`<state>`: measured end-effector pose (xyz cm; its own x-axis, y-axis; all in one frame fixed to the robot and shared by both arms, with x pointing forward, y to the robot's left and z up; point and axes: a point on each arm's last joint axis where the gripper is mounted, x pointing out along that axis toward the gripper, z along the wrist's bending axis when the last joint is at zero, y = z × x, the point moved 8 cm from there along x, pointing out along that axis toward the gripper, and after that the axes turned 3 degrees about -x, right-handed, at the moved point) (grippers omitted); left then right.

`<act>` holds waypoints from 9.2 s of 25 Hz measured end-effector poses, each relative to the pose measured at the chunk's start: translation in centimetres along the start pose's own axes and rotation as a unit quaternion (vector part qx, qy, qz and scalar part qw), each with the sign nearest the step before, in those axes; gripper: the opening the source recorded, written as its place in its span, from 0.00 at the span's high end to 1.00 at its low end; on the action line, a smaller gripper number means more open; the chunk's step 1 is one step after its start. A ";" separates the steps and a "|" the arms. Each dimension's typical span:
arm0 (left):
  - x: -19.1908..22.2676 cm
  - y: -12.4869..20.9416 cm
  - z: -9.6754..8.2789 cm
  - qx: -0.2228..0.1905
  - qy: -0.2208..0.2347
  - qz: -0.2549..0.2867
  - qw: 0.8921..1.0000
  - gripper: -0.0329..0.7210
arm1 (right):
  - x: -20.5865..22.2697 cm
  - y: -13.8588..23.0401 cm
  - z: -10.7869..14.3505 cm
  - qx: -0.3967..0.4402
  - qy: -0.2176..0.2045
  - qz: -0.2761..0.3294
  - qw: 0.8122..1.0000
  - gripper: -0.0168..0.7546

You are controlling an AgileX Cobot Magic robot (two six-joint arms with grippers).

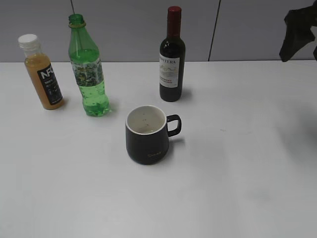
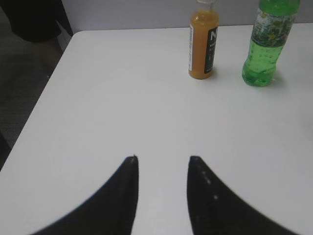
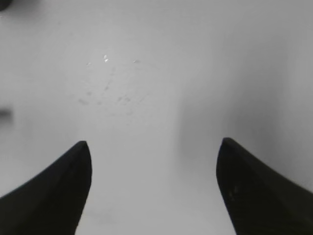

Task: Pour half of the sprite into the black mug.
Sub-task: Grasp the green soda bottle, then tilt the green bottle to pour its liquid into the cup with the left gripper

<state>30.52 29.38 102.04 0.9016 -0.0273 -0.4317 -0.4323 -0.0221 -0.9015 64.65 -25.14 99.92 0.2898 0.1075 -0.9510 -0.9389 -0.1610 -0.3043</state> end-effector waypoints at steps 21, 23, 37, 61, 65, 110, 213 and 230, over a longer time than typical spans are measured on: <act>0.0 0.0 0.0 0.000 0.000 0.000 1.000 0.60 | -3.5 25.5 2.8 0.011 -0.009 -0.029 0.999 0.23; 0.0 0.0 0.0 0.000 0.000 0.000 1.000 0.60 | -3.5 26.6 2.9 0.010 -0.007 -0.051 0.999 0.23; 0.0 0.0 0.0 0.000 0.000 0.000 1.000 0.60 | -6.9 29.5 3.5 -0.005 0.007 -0.266 0.964 0.24; 0.0 0.0 0.0 0.000 0.000 -0.001 1.000 0.60 | -10.1 31.2 4.0 -0.020 0.011 -0.399 0.917 0.24; 0.0 0.0 0.0 0.000 0.000 -0.001 1.000 0.60 | -10.1 31.2 4.0 -0.020 0.011 -0.399 0.917 0.24; 9.6 -9.3 -1.9 0.005 0.061 -0.195 0.979 0.12 | -10.2 31.2 4.0 -0.020 0.011 -0.400 0.916 0.24; 31.8 -5.4 -10.4 0.105 -0.035 -0.115 0.987 0.34 | -10.2 31.2 4.2 -0.018 0.006 -0.400 0.916 0.24; 26.8 -5.3 -10.8 0.278 -0.168 -0.083 0.942 0.34 | -10.2 31.2 4.2 -0.018 0.005 -0.400 0.916 0.24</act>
<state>56.83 17.94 95.55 0.9507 0.2496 -0.1843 -0.2936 0.5319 -0.7943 31.67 -27.13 100.34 0.8847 0.1964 -0.4228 -0.4180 -0.0672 -0.9059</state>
